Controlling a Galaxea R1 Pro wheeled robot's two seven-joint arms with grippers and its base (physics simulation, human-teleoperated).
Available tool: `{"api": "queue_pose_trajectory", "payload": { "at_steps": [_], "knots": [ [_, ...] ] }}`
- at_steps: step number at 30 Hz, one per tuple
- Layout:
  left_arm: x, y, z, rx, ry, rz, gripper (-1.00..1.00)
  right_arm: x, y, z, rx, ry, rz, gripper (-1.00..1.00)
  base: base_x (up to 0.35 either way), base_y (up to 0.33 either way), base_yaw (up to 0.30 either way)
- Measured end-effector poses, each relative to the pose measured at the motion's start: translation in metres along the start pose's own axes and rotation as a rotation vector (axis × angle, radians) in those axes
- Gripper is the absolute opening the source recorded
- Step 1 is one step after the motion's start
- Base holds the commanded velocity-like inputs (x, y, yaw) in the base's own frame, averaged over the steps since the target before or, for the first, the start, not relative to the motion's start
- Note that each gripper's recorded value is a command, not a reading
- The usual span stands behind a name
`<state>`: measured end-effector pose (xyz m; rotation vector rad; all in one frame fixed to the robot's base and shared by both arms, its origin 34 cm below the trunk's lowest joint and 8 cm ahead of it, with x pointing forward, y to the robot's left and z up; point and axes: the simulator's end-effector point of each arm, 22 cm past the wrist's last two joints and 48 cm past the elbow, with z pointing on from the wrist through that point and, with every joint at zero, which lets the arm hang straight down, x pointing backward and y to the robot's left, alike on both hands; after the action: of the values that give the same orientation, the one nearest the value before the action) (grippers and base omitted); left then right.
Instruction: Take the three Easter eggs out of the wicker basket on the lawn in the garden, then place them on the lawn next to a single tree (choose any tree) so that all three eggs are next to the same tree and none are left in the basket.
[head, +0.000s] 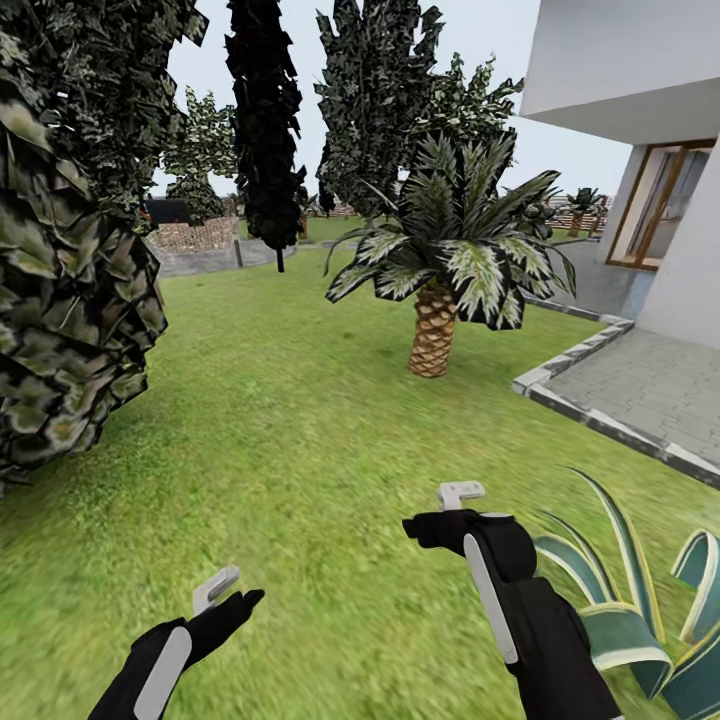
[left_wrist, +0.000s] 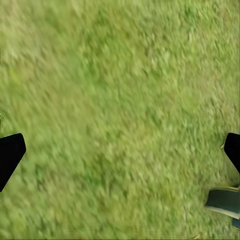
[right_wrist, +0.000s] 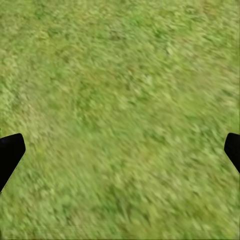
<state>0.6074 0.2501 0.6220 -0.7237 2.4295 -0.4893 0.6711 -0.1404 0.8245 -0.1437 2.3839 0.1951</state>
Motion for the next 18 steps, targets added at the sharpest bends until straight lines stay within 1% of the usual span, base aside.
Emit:
{"api": "queue_pose_trajectory", "payload": {
  "at_steps": [6,14,18],
  "knots": [
    [0.0009,-0.0012,0.0005,-0.001,-0.002,0.006,1.00,-0.0021,-0.0012,-0.0019,0.000,-0.007,0.000,1.00,0.294,0.107,0.000],
    [0.0022,-0.0031,0.0010,0.000,-0.002,0.006,1.00,0.0000,-0.0003,-0.0003,-0.001,0.000,0.002,1.00,0.314,0.017,0.000],
    [0.0000,-0.0051,0.0004,0.004,-0.008,0.007,1.00,0.0027,0.0019,0.0014,-0.002,0.007,-0.007,1.00,0.316,0.029,0.000]
  ]
}}
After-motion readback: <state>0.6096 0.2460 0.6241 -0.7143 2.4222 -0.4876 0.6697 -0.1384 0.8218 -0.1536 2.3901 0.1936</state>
